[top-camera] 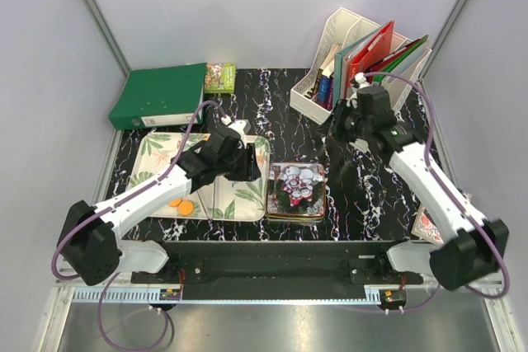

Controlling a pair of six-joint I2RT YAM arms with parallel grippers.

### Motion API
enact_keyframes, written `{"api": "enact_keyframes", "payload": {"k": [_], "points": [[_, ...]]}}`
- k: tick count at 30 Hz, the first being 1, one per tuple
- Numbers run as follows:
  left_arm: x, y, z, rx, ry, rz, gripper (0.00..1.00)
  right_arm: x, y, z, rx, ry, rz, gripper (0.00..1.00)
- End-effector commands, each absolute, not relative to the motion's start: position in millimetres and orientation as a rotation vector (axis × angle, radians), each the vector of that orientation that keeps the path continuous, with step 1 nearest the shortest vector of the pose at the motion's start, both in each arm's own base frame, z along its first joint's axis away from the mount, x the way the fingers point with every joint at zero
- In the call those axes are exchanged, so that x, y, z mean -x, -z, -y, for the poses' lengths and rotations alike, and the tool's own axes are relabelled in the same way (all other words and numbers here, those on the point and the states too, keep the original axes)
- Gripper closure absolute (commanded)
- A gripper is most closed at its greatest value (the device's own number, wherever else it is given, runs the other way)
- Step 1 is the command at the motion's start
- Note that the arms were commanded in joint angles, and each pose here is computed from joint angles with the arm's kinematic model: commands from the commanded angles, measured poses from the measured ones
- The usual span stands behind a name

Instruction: Pack the cookies

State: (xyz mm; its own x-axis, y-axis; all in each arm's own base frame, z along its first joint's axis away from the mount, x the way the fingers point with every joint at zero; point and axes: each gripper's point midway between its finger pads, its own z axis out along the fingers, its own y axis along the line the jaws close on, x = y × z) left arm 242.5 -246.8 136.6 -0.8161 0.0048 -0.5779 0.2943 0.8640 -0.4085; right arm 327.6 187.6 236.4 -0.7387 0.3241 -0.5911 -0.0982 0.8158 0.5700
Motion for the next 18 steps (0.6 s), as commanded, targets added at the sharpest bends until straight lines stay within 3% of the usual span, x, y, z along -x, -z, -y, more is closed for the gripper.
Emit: {"api": "enact_keyframes", "payload": {"k": [1, 2, 6, 18], "points": [[-264, -156, 225, -0.142, 0.504, -2.363, 0.51, -323, -239, -120, -0.205, -0.369, -2.176, 0.49], [-265, -156, 221, -0.13, 0.482, -2.366, 0.49, -319, -244, -113, -0.193, -0.335, -2.151, 0.43], [-272, -156, 213, -0.116, 0.414, -2.378, 0.48, -313, -246, -97, -0.198, -0.258, -2.116, 0.0], [-285, -183, 223, -0.102, 0.467, -2.338, 0.52, -313, -250, -86, -0.221, -0.205, -2.086, 0.0]]}}
